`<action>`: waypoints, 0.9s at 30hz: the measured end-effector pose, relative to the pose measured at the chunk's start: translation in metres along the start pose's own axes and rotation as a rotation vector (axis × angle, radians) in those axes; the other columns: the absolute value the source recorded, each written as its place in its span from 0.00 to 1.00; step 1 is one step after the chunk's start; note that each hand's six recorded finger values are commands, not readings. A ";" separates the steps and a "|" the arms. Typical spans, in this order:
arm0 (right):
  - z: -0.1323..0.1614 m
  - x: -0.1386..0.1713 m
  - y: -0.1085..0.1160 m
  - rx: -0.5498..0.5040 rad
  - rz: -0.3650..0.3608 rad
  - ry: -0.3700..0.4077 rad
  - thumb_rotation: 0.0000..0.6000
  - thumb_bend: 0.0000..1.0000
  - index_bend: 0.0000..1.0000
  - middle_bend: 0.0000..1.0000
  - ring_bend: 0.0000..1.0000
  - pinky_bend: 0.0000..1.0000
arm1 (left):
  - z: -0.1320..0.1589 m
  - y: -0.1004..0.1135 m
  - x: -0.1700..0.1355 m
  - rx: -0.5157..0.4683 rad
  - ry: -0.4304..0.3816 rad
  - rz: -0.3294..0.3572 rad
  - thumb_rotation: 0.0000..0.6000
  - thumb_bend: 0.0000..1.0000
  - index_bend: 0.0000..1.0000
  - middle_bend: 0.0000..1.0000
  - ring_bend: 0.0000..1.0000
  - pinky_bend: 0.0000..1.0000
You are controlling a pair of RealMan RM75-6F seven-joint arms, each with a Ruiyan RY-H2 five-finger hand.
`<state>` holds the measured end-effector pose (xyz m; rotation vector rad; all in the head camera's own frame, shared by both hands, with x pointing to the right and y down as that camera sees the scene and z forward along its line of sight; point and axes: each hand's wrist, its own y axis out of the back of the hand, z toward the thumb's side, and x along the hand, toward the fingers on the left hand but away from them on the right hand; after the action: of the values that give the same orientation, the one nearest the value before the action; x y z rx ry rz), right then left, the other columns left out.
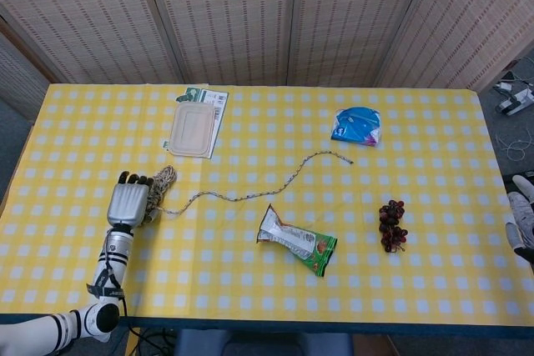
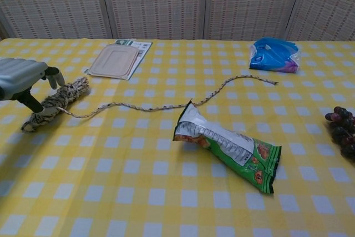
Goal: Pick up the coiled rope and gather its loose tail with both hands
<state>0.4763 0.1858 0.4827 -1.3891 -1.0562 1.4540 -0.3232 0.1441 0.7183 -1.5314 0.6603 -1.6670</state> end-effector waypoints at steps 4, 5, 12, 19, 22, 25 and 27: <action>-0.001 0.001 0.000 -0.002 -0.001 -0.002 1.00 0.36 0.15 0.19 0.09 0.19 | -0.009 -0.003 -0.001 0.029 0.025 -0.032 0.85 0.24 0.22 0.26 0.19 0.11; -0.001 0.001 0.000 -0.003 -0.002 -0.003 1.00 0.36 0.15 0.19 0.09 0.19 | -0.010 -0.004 -0.002 0.031 0.032 -0.045 0.85 0.24 0.20 0.25 0.18 0.11; -0.002 0.003 0.001 -0.004 -0.005 -0.003 1.00 0.37 0.15 0.19 0.09 0.19 | -0.014 -0.012 -0.013 0.030 0.074 -0.134 0.84 0.24 0.14 0.21 0.15 0.11; -0.003 0.004 0.002 -0.004 -0.006 -0.009 1.00 0.36 0.15 0.19 0.09 0.19 | -0.028 -0.015 -0.002 0.097 0.134 -0.117 0.86 0.24 0.15 0.21 0.15 0.11; -0.002 0.005 0.002 -0.003 -0.006 -0.009 1.00 0.36 0.15 0.19 0.09 0.19 | -0.034 -0.015 0.005 0.107 0.160 -0.109 0.87 0.24 0.16 0.21 0.15 0.11; -0.002 0.005 0.003 -0.003 -0.007 -0.010 1.00 0.37 0.15 0.19 0.09 0.19 | -0.039 -0.012 0.015 0.111 0.185 -0.099 0.88 0.24 0.17 0.21 0.15 0.11; -0.002 0.005 0.003 -0.002 -0.008 -0.010 1.00 0.37 0.15 0.19 0.09 0.19 | -0.040 -0.009 0.021 0.105 0.194 -0.096 0.89 0.24 0.18 0.21 0.15 0.11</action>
<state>0.4783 0.1898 0.4783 -1.3788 -1.0695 1.4559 -0.3639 0.1278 0.7322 -1.3576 0.5972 -1.9086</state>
